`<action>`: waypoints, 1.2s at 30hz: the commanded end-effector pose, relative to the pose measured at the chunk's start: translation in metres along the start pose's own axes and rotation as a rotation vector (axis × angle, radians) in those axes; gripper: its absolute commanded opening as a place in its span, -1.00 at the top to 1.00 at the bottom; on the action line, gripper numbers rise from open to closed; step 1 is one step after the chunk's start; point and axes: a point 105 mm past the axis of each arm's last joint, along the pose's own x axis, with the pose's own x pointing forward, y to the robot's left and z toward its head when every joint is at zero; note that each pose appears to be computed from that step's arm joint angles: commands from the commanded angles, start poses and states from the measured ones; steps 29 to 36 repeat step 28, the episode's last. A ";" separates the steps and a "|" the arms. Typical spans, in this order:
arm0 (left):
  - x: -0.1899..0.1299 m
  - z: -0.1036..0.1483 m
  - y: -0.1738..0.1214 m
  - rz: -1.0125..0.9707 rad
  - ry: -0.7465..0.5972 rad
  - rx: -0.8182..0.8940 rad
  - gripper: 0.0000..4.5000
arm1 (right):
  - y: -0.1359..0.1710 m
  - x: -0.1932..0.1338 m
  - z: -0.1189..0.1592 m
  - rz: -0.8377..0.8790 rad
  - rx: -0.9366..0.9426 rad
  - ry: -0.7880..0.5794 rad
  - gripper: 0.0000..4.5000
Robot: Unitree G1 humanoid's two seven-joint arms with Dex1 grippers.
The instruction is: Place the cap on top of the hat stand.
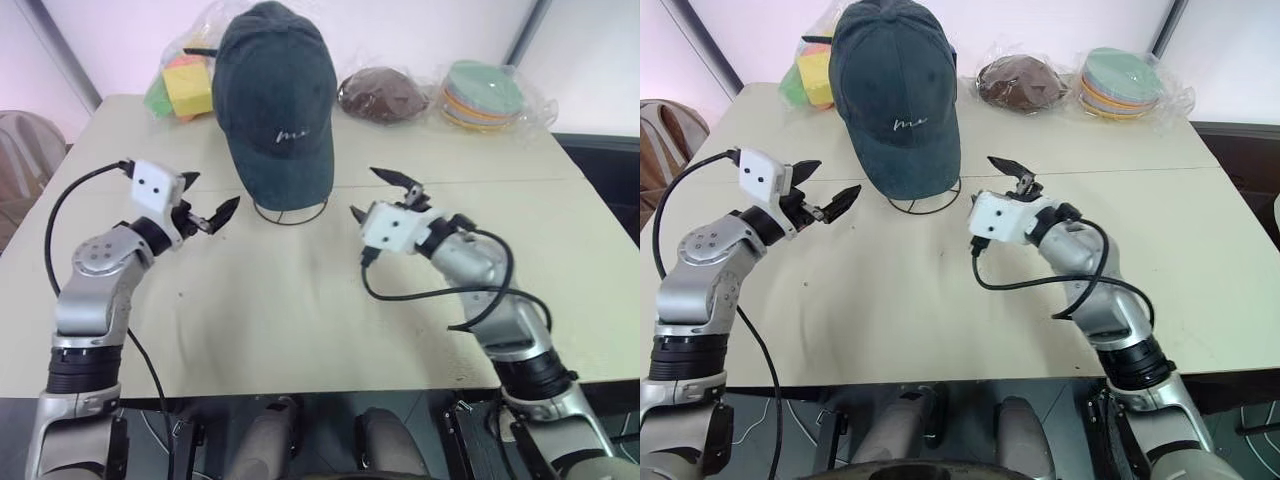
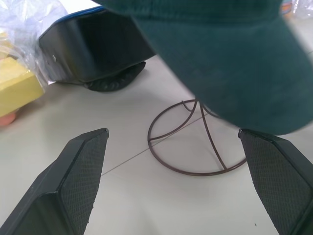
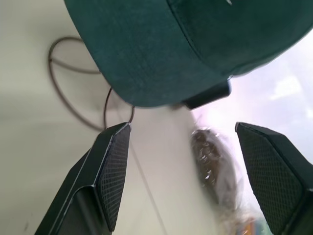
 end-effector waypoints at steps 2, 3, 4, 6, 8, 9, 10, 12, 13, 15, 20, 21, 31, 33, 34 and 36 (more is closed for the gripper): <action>-0.006 0.029 0.007 -0.007 -0.065 0.065 -1.00 | -0.038 -0.014 0.007 0.012 0.110 -0.058 -0.54; -0.006 0.031 0.008 -0.012 -0.067 0.071 -1.00 | -0.043 -0.016 0.006 0.019 0.137 -0.060 -0.54; -0.008 0.036 0.008 -0.021 -0.076 0.077 -1.00 | -0.051 -0.018 0.007 0.025 0.183 -0.070 -0.54; -0.011 0.049 0.010 -0.044 -0.093 0.096 -1.00 | -0.070 -0.024 0.011 0.029 0.300 -0.104 -0.54; -0.014 0.060 0.009 -0.079 -0.105 0.117 -1.00 | -0.086 -0.029 0.015 0.039 0.411 -0.138 -0.54; -0.016 0.068 0.010 -0.099 -0.113 0.127 -1.00 | -0.093 -0.031 0.018 0.047 0.468 -0.158 -0.54; -0.018 0.076 0.010 -0.125 -0.122 0.135 -1.00 | -0.098 -0.034 0.020 0.073 0.527 -0.175 -0.54; -0.022 0.087 0.009 -0.165 -0.130 0.149 -1.00 | -0.102 -0.040 0.024 0.132 0.589 -0.197 -0.54; -0.023 0.091 0.008 -0.186 -0.128 0.155 -1.00 | -0.101 -0.043 0.025 0.167 0.607 -0.197 -0.54; -0.027 0.095 0.007 -0.221 -0.122 0.164 -1.00 | -0.098 -0.049 0.025 0.228 0.633 -0.193 -0.54; -0.035 0.095 0.003 -0.269 -0.094 0.163 -1.00 | -0.100 -0.057 0.032 0.299 0.681 -0.218 -0.54; -0.037 0.095 0.002 -0.271 -0.090 0.163 -1.00 | -0.101 -0.057 0.033 0.298 0.684 -0.221 -0.54; -0.044 0.094 0.001 -0.279 -0.081 0.151 -1.00 | -0.106 -0.055 0.031 0.282 0.677 -0.219 -0.54; -0.044 0.094 0.001 -0.279 -0.081 0.151 -1.00 | -0.106 -0.055 0.031 0.282 0.677 -0.219 -0.54; -0.044 0.094 0.001 -0.279 -0.081 0.151 -1.00 | -0.106 -0.055 0.031 0.282 0.677 -0.219 -0.54; -0.044 0.094 0.001 -0.279 -0.081 0.151 -1.00 | -0.106 -0.055 0.031 0.282 0.677 -0.219 -0.54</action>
